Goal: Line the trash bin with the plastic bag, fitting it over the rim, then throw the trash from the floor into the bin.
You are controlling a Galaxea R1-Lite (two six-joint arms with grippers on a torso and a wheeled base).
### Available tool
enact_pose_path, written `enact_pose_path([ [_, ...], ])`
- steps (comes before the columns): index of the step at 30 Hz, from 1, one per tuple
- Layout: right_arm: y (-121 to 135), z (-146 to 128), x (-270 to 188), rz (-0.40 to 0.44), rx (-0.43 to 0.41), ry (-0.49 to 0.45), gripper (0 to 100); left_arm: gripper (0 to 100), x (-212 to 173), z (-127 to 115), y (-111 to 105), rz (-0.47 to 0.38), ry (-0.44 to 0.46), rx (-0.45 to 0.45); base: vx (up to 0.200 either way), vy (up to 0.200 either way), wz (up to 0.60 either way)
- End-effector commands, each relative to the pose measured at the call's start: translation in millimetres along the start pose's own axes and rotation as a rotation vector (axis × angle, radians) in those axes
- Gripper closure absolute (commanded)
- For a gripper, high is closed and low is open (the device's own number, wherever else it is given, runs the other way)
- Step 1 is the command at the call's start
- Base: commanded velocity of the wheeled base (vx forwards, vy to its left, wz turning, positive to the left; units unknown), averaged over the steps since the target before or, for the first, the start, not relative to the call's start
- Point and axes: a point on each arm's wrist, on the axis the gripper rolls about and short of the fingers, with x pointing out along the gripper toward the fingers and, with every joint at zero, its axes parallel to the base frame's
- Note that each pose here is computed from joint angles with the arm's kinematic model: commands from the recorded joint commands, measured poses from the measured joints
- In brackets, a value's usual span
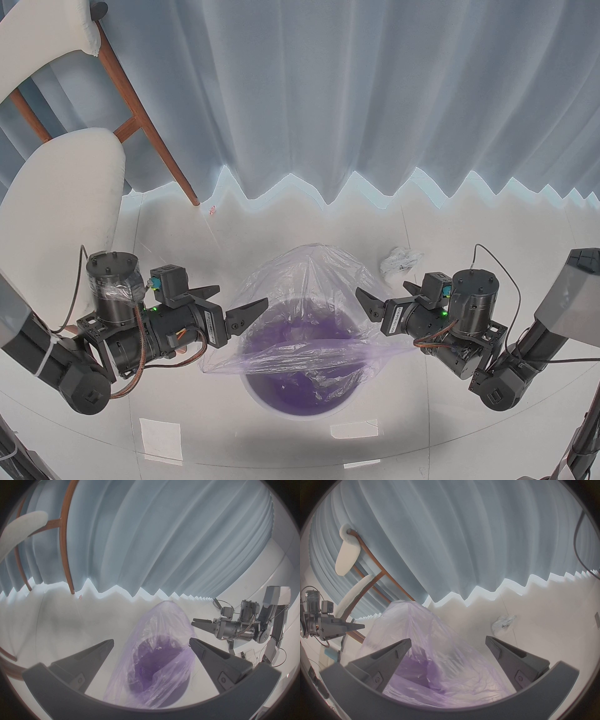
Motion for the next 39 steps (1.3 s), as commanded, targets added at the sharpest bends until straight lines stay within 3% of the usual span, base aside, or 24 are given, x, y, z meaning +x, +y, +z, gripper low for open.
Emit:
enact_pose_path([
  [1, -10.1, -6.4, 5.5, -0.032, -0.002, 0.018, 0, 0, 13.5, -19.5, 8.8, 0.028, 0.062, -0.023, 0.0, 0.0, 0.0],
  [16, -15.5, -15.0, 13.0, -0.047, -0.003, 0.026, 0, 0, 27.0, -36.3, 19.9, 0.056, 0.119, -0.042, 0.0, 0.0, 0.0],
  [33, -24.9, -27.7, 28.1, -0.072, 0.01, 0.04, 0, 0, 41.0, -44.7, 41.0, 0.104, 0.125, -0.066, 0.0, 0.0, 0.0],
  [39, -29.3, -31.8, 32.6, -0.085, 0.012, 0.048, 0, 0, 47.9, -49.0, 48.6, 0.113, 0.086, -0.062, 0.0, 0.0, 0.0],
])
